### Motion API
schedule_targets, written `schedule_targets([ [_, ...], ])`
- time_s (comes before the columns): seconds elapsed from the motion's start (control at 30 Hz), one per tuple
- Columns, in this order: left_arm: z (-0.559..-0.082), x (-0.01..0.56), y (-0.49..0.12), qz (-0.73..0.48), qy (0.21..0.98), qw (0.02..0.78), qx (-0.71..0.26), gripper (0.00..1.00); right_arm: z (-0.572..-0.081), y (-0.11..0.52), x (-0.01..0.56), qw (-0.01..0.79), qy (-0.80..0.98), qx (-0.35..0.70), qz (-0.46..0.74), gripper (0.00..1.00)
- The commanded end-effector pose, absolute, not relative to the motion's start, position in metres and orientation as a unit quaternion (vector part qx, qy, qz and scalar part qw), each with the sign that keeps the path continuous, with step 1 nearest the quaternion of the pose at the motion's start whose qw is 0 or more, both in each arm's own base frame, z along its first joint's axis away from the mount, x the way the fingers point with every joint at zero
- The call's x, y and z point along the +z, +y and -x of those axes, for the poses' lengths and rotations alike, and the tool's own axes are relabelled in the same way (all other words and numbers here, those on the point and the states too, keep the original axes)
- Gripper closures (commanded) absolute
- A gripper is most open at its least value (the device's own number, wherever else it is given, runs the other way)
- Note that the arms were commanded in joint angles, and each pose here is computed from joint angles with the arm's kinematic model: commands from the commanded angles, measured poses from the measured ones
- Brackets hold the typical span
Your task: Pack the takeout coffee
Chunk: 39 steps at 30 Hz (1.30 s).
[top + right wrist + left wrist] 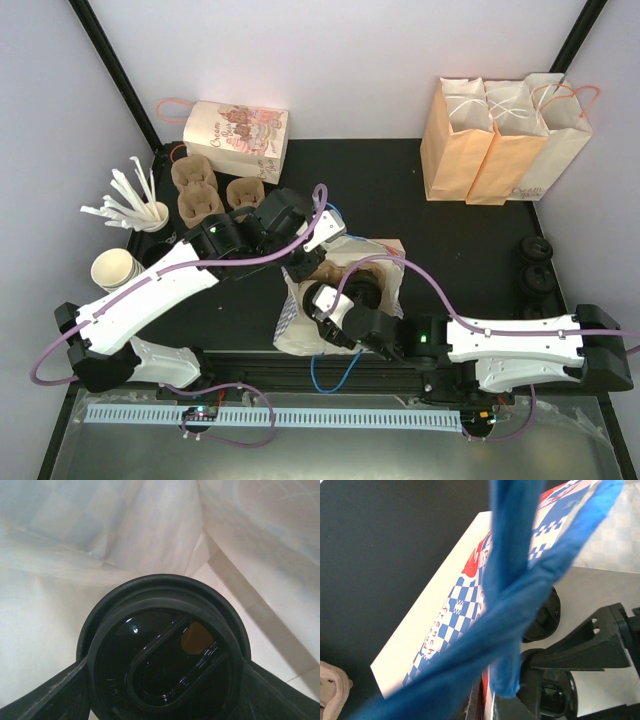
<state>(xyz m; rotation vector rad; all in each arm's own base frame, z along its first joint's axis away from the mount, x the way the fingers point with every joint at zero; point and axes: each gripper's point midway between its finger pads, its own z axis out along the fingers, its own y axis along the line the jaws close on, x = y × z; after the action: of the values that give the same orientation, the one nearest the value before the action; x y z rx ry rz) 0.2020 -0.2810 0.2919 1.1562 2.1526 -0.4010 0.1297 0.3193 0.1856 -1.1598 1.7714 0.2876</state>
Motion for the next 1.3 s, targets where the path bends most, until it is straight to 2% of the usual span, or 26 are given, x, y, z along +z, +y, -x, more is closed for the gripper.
schedule_targets([
  [0.0, -0.187, 0.315, -0.293, -0.462, 0.793, 0.34, -0.203, 0.96, -0.142, 0.323, 0.197, 0.525, 0.71, 0.094, 0.46, 0.56],
  [0.53, -0.175, 0.325, -0.284, -0.469, 0.786, 0.351, -0.2, 0.97, -0.164, 0.309, 0.168, 0.523, 0.721, -0.025, 0.454, 0.57],
  [0.73, -0.175, 0.324, -0.284, -0.47, 0.786, 0.351, -0.196, 0.97, -0.163, 0.31, 0.163, 0.515, 0.725, -0.023, 0.457, 0.57],
  [0.93, -0.174, 0.319, -0.284, -0.47, 0.791, 0.342, -0.191, 0.97, -0.168, 0.31, 0.154, 0.499, 0.726, -0.065, 0.469, 0.57],
  [1.27, -0.179, 0.315, -0.278, -0.465, 0.797, 0.345, -0.171, 0.97, -0.157, 0.305, 0.167, 0.489, 0.737, -0.018, 0.467, 0.56],
])
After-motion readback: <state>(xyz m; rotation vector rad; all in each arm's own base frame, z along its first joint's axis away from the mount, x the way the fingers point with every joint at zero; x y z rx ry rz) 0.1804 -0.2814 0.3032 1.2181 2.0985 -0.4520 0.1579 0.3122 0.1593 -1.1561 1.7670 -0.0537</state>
